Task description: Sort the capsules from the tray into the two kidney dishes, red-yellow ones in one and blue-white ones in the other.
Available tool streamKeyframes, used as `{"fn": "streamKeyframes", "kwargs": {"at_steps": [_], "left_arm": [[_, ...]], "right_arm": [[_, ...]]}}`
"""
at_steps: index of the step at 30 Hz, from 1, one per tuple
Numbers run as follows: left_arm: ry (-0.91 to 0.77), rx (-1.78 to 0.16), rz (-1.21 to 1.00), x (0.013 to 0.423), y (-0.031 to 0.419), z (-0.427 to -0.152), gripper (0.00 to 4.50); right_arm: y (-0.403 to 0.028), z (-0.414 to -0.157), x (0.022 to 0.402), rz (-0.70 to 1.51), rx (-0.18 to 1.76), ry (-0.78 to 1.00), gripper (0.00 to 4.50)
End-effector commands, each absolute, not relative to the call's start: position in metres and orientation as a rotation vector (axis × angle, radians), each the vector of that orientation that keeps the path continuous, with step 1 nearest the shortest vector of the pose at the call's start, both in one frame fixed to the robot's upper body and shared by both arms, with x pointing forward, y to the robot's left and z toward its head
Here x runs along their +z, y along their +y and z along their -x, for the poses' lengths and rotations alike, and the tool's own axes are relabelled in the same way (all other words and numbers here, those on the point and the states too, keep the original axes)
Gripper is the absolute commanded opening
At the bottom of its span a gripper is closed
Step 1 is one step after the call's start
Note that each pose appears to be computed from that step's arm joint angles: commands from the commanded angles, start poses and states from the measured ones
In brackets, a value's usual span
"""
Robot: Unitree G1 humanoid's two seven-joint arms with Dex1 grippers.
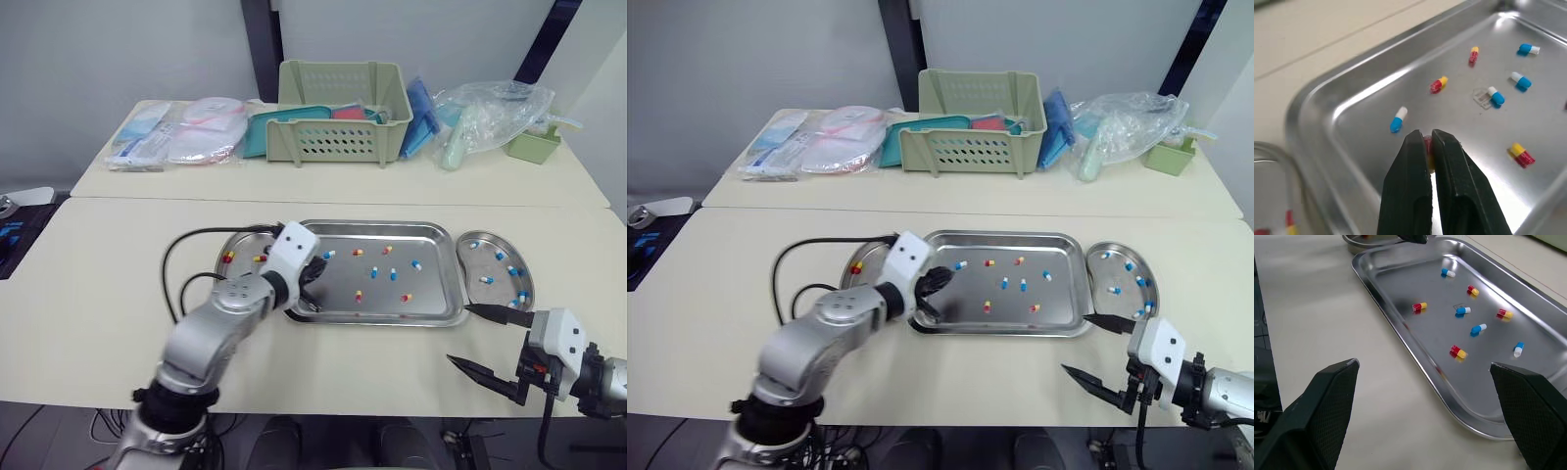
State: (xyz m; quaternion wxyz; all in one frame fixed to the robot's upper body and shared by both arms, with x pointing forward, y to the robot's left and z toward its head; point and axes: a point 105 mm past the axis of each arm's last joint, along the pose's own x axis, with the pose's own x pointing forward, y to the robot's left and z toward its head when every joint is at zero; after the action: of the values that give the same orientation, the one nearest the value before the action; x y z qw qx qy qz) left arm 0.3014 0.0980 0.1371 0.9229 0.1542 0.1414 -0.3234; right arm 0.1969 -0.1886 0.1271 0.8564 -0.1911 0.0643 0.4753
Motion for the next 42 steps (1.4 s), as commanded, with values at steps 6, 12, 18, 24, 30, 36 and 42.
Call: {"fn": "streamKeyframes", "kwargs": {"at_steps": [6,12,18,24,30,36,42], "left_arm": [[0.302,-0.5,-0.32,0.16,0.17,-0.289,0.05],[0.32,-0.346,-0.276,0.155,0.208,-0.29,0.05],[0.29,-0.322,-0.24,0.157,0.206,-0.293,0.05],[0.241,-0.303,-0.206,0.164,0.206,-0.296,1.43],[0.219,-0.307,-0.191,0.167,0.203,-0.297,3.36],[0.226,-0.315,-0.141,0.165,0.2,-0.294,3.36],[0.221,-0.308,-0.108,0.162,0.206,-0.292,3.36]], "right_arm": [[-0.157,-0.201,0.13,0.392,1.174,0.04,4.5],[-0.139,-0.211,0.129,0.37,1.236,0.007,4.5],[-0.133,-0.215,0.128,0.363,1.25,-0.003,4.5],[-0.134,-0.216,0.128,0.365,1.24,0.0,4.5],[-0.137,-0.217,0.128,0.367,1.229,0.004,4.5],[-0.138,-0.219,0.129,0.373,1.224,0.002,4.5],[-0.14,-0.221,0.131,0.384,1.21,0.0,4.5]]}}
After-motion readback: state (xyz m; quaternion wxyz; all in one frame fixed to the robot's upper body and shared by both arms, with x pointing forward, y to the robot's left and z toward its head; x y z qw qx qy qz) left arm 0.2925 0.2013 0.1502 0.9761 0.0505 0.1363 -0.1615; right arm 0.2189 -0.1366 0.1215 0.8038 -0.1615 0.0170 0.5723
